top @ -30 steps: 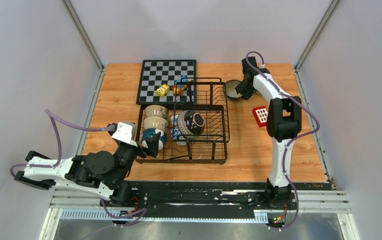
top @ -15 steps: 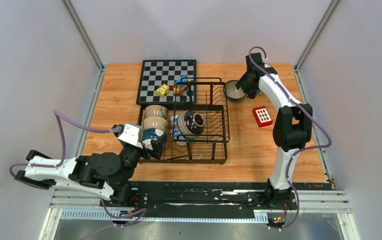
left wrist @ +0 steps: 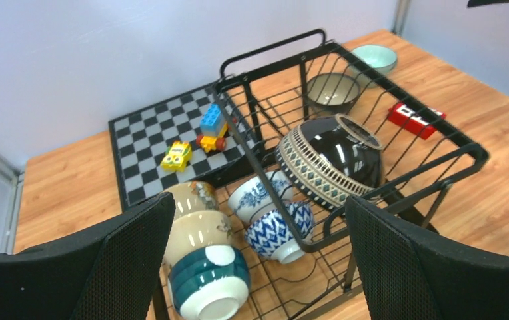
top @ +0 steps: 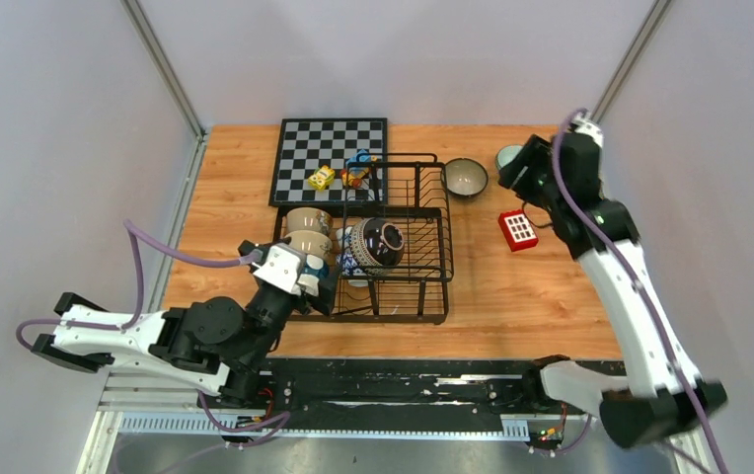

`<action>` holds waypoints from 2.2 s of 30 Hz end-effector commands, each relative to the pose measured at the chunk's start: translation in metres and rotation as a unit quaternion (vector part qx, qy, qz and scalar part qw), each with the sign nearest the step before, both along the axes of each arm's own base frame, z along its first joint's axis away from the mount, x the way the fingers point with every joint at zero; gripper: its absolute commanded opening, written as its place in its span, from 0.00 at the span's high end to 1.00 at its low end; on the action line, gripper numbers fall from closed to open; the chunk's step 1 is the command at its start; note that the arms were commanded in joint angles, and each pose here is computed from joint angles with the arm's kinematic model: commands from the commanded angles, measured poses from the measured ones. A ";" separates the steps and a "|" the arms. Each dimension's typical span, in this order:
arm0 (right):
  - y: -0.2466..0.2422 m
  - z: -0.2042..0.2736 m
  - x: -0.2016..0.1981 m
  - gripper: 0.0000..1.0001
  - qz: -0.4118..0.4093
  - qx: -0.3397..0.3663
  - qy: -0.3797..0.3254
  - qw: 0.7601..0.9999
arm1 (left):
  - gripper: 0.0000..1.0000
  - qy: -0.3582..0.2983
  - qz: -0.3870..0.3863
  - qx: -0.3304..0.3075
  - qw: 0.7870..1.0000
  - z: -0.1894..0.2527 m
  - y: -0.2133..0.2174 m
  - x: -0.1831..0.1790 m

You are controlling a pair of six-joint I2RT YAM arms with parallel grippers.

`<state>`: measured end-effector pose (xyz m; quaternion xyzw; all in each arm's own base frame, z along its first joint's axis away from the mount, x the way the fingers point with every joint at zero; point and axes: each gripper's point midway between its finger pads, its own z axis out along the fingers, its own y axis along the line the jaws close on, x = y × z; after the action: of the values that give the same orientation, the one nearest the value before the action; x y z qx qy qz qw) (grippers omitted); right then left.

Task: Unload the bowls from the dish rack
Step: Place the bowl at the center of the board, then pick up the bowl from the dish rack.

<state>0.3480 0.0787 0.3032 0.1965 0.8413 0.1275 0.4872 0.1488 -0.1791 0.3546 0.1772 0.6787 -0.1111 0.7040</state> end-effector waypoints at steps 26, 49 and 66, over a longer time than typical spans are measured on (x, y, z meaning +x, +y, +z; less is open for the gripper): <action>0.182 0.061 -0.154 0.43 0.516 0.097 -0.162 0.836 | 0.01 0.200 -0.193 -0.365 0.888 0.021 -0.032 0.024; 0.204 0.017 -0.126 0.38 0.481 0.115 -0.125 0.860 | 0.15 0.272 -0.228 -0.463 0.812 -0.020 -0.035 0.052; 0.217 0.008 -0.129 0.29 0.490 0.139 -0.106 0.854 | 0.17 0.333 -0.236 -0.450 0.794 -0.043 -0.042 0.051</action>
<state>0.2245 0.2874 0.3121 -0.1842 0.7522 0.4720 0.4213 0.2034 -0.2208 0.3189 -0.0548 0.6747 -0.6172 0.4010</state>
